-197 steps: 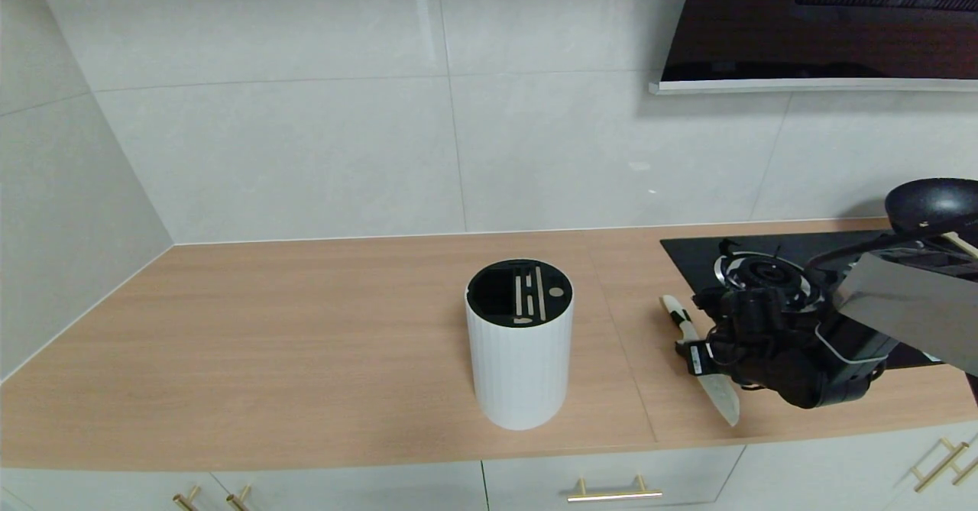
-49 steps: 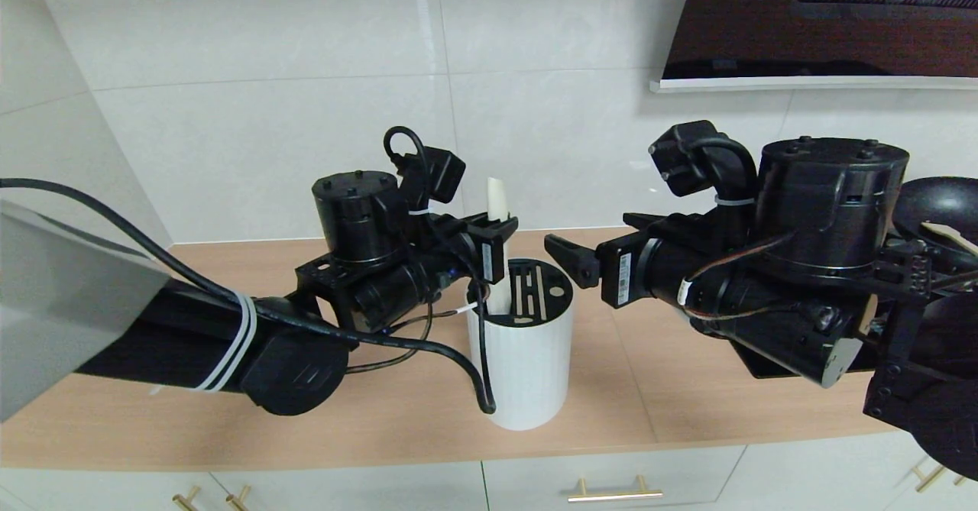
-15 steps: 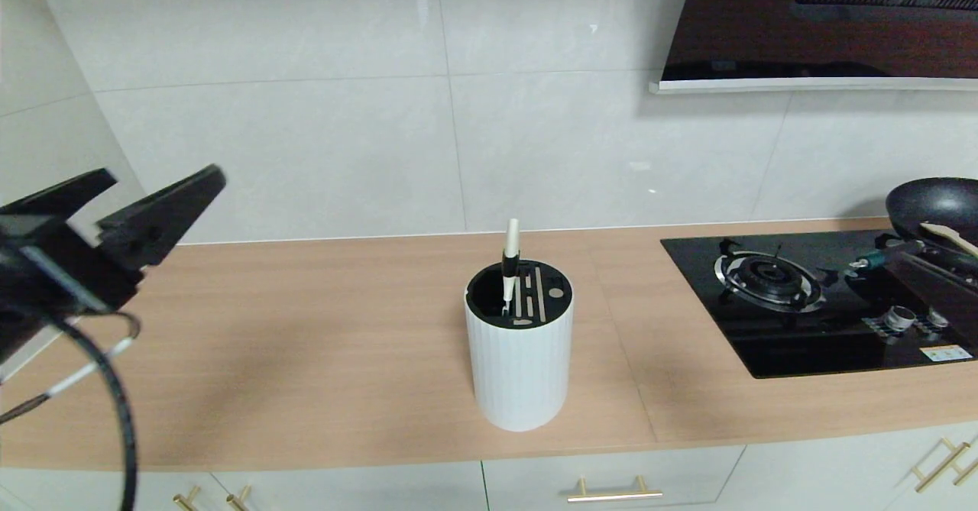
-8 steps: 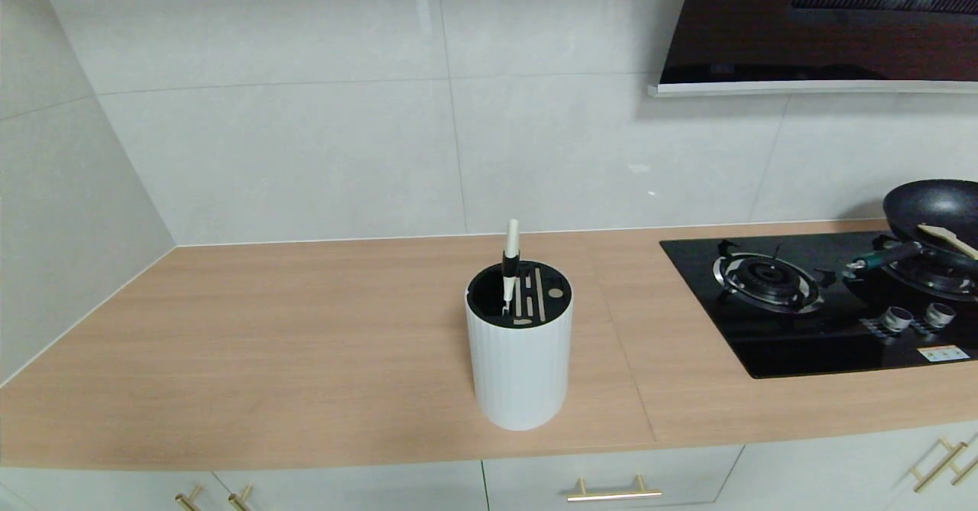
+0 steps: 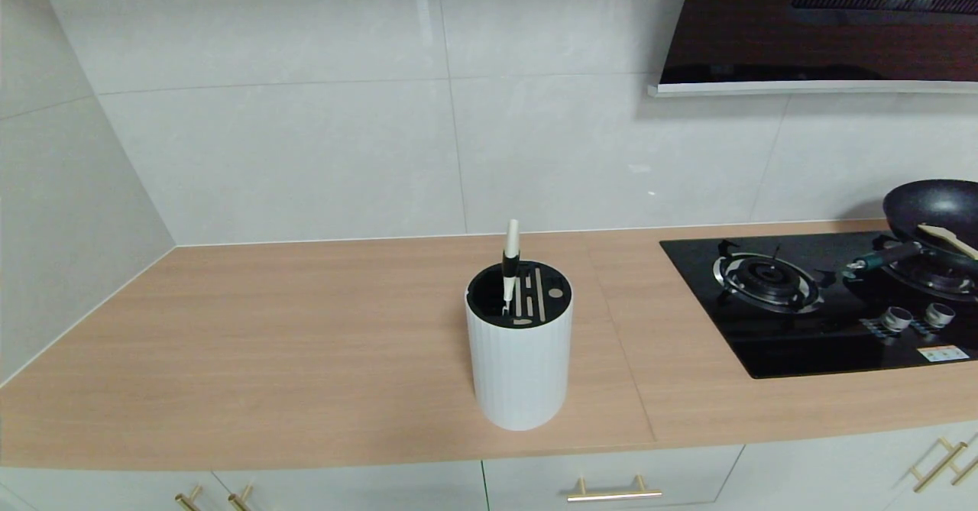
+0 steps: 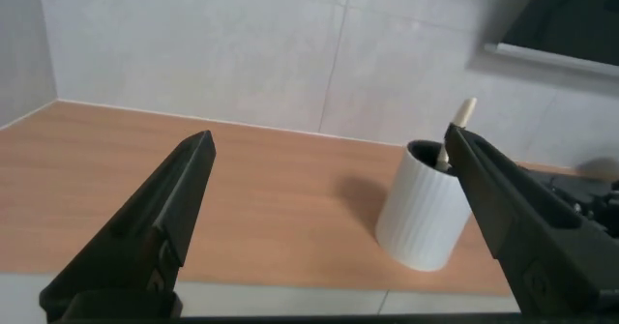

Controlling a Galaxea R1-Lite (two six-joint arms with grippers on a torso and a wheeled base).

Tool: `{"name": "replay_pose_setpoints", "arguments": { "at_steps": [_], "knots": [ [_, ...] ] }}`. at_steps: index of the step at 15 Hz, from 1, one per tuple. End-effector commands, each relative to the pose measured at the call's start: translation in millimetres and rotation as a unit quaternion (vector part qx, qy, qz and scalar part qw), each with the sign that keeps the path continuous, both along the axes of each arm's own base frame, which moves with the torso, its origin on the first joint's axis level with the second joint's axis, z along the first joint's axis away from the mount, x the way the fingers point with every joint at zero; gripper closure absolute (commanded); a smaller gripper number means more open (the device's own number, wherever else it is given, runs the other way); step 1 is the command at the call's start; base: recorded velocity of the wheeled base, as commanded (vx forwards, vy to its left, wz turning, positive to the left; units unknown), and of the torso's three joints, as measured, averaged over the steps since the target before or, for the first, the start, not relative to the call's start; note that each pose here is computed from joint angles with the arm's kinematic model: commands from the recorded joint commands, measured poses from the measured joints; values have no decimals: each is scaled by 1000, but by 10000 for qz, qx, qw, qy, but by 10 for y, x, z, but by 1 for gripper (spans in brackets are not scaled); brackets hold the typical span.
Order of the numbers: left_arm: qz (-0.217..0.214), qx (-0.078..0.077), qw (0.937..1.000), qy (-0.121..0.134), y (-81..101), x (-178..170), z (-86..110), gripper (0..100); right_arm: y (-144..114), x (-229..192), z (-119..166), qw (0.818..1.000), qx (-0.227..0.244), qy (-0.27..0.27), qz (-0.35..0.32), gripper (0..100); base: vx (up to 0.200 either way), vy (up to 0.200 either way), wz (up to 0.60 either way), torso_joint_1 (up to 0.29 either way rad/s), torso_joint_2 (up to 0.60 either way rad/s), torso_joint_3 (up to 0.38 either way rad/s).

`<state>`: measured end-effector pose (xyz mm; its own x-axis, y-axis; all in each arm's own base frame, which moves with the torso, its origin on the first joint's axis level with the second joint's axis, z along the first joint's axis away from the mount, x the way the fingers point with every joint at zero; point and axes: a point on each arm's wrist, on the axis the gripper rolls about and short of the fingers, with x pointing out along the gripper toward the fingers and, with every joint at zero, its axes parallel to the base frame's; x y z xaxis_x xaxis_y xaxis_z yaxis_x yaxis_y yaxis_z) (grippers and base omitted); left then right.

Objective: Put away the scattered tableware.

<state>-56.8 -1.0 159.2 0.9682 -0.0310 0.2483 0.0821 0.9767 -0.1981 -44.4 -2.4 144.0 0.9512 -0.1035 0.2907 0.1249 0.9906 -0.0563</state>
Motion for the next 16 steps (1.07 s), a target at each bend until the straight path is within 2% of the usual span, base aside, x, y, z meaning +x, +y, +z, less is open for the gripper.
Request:
{"name": "replay_pose_setpoints", "arguments": {
  "at_steps": [1,2,4,6,7,8,9,10,11,14,16],
  "knots": [
    [-219,70,9997,5,-13,2,-96,0,1,48,-159,9998,6,179,-41,0,0,0,0,0,0,0],
    [-326,117,9994,96,-18,33,-146,0,1,85,-238,9995,-2,326,-43,0,0,0,0,0,0,0],
    [34,561,9981,251,-6,178,-370,0,1,198,-483,9987,13,508,-39,0,0,0,0,0,0,0],
    [391,1388,9891,314,3,324,-653,0,1,205,-522,9975,160,683,2,0,0,0,0,0,0,0],
    [370,1378,9876,660,5,332,-718,0,1,210,-555,9963,182,841,12,0,0,0,0,0,0,0],
    [338,1492,9827,1043,5,340,-803,0,3,217,-636,9921,224,1233,43,0,0,0,0,0,0,0],
    [294,1514,9796,1290,5,338,-850,0,5,216,-647,9908,419,1282,128,0,0,0,0,0,0,0],
    [308,1481,9814,1178,5,339,-829,0,12,217,-680,9873,609,1429,319,0,0,0,0,0,0,0],
    [301,1467,9813,1209,5,339,-835,0,14,219,-682,9864,598,1473,408,0,0,0,0,0,0,0],
    [254,1151,9855,1220,5,339,-835,0,16,218,-682,9873,461,1455,436,0,0,0,0,0,0,0],
    [248,1098,9861,1222,5,339,-835,0,16,218,-687,9873,469,1454,437,0,0,0,0,0,0,0]
  ]
}}
